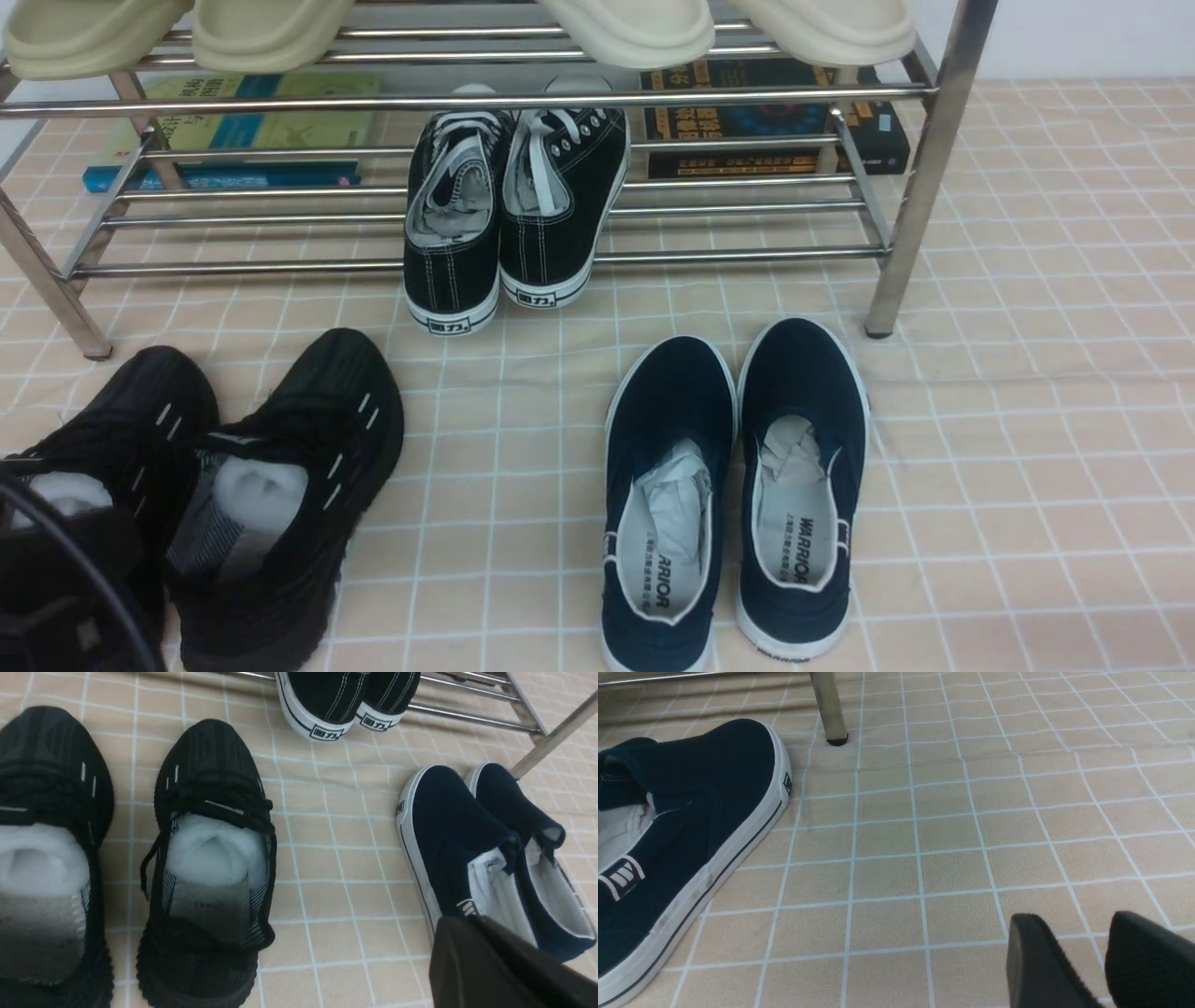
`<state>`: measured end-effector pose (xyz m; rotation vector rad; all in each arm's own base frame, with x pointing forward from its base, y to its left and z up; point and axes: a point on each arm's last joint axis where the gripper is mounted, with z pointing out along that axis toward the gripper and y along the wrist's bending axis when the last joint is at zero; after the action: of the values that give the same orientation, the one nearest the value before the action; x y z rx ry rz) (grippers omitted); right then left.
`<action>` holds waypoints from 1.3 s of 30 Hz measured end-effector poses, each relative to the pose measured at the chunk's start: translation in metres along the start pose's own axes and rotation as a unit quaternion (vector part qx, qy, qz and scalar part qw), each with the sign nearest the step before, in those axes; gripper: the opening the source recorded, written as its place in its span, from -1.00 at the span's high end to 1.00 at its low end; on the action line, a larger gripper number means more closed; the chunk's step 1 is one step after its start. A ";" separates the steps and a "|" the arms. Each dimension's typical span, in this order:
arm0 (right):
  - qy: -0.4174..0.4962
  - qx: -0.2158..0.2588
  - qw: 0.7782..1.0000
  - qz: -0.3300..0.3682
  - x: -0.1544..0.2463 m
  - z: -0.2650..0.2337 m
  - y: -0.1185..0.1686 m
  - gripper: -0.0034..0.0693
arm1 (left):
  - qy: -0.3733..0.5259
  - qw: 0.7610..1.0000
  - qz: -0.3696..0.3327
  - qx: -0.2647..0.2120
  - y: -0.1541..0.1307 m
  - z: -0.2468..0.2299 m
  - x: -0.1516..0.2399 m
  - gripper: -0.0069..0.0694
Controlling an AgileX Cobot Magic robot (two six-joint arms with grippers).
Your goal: Take the shoes off the shelf from the light coffee tablecloth by hand.
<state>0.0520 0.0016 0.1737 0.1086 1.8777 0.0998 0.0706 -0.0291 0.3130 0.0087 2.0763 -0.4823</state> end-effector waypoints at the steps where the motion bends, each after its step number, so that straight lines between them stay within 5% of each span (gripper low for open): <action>1: 0.000 0.000 1.000 0.000 0.000 0.000 0.000 0.25 | 0.004 1.000 0.002 -0.004 0.001 0.002 0.002 0.76; 25: 0.000 0.000 1.000 0.000 0.000 0.000 0.000 0.25 | -0.012 0.969 0.175 -0.175 0.032 -0.001 -0.004 0.72; 34: 0.000 0.000 1.000 0.000 0.000 0.000 0.000 0.25 | 0.023 0.977 0.153 -0.149 0.031 0.006 0.010 0.71; 39: 0.000 0.000 1.000 0.000 0.000 0.000 0.000 0.25 | 0.035 0.987 0.122 -0.094 0.026 0.019 0.026 0.70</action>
<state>0.0520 0.0016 0.1737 0.1086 1.8777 0.0998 0.0780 -0.0164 0.2742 0.1693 2.1464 -0.1378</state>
